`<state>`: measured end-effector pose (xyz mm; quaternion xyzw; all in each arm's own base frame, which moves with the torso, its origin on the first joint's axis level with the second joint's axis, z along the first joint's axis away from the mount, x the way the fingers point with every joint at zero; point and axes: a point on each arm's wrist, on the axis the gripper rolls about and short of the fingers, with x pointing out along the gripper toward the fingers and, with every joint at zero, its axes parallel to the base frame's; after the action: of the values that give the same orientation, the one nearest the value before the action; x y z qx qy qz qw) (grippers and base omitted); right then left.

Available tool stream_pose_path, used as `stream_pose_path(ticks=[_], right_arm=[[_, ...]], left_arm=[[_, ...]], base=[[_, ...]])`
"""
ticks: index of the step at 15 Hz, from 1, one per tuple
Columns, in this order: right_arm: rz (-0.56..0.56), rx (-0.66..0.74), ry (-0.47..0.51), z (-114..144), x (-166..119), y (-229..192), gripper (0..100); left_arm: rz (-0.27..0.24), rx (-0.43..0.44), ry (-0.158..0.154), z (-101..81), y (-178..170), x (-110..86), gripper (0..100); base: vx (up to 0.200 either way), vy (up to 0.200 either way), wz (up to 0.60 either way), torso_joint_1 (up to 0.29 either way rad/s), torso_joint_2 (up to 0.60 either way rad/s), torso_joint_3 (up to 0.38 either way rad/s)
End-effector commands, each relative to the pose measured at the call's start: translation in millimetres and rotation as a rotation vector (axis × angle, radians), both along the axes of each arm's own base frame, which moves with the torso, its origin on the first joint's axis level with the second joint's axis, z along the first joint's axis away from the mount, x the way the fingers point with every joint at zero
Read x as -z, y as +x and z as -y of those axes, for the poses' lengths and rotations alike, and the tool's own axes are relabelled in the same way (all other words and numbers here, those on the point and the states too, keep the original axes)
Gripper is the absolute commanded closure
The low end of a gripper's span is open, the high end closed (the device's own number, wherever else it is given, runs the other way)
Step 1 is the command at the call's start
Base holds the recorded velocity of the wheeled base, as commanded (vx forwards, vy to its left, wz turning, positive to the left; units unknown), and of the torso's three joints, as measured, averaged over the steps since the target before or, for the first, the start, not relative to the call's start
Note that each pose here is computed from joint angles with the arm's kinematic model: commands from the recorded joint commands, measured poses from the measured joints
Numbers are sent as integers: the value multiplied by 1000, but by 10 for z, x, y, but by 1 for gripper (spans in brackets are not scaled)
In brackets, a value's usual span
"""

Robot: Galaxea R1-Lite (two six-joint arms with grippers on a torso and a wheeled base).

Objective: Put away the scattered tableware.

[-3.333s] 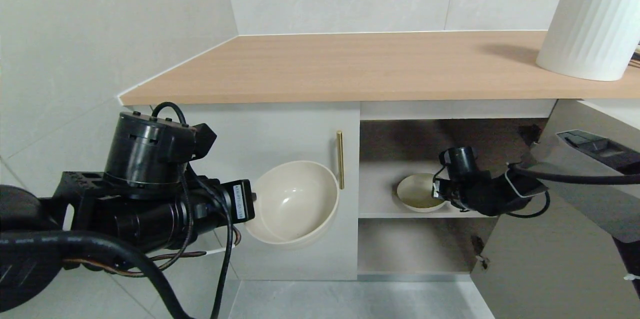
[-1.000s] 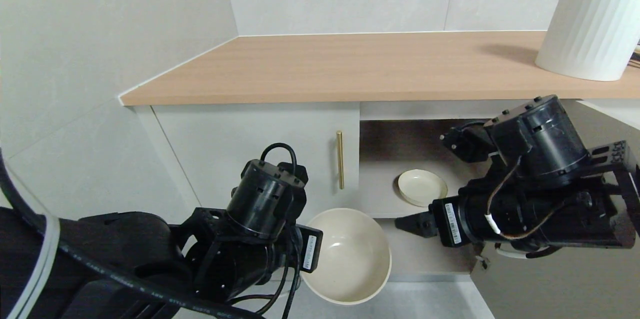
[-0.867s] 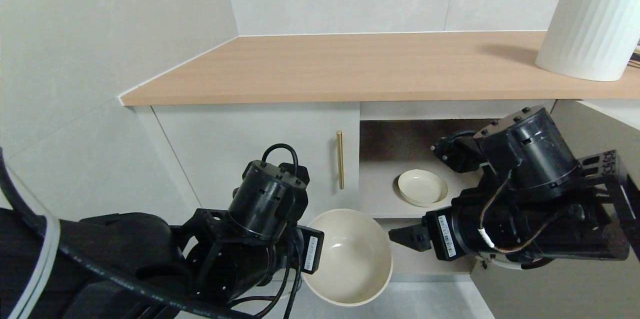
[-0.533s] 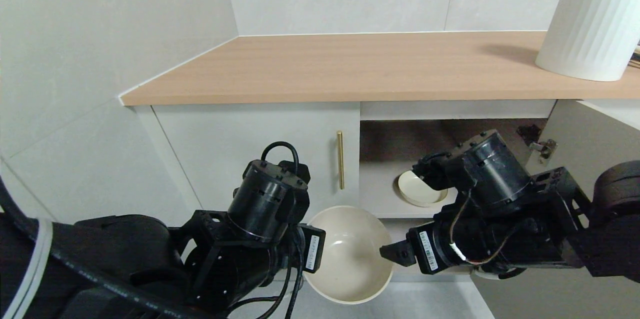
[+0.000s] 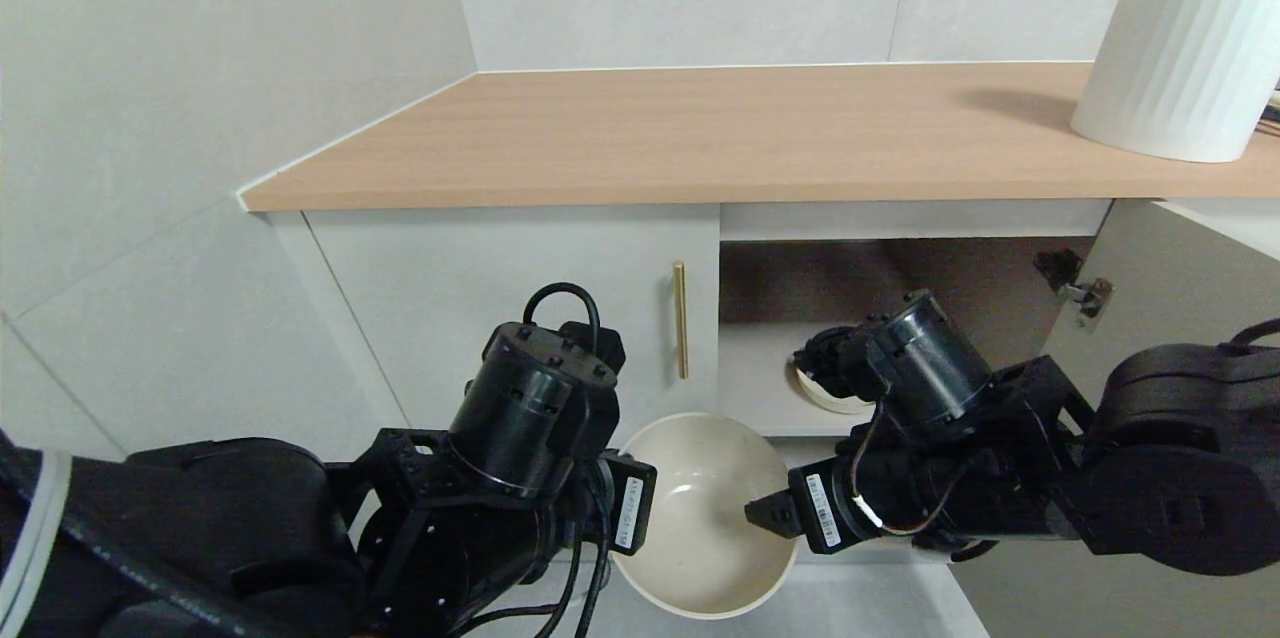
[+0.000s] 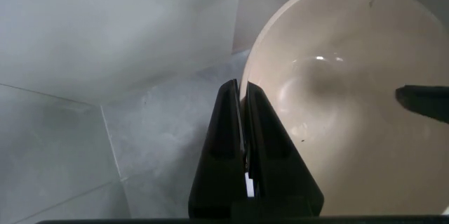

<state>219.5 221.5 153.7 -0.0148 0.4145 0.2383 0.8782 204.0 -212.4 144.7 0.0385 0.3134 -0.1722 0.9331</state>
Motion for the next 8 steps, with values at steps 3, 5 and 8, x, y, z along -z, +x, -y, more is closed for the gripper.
stream_pose_path(ticks=[3, 5, 8], right_arm=[[-7, -1, -7, -12, 33, 10, 100], [-8, -1, -9, -11, 34, 10, 100], [-10, -1, -10, -12, 42, 11, 100]], left_arm=[[1, 0, 0, 0, -1, -2, 100], [1, 1, 1, 0, -1, -2, 100], [0, 0, 1, 2, 0, 2, 100]], base=[[0, 0, 0, 0, 0, 0], [0, 0, 0, 0, 0, 0], [0, 0, 0, 0, 0, 0]])
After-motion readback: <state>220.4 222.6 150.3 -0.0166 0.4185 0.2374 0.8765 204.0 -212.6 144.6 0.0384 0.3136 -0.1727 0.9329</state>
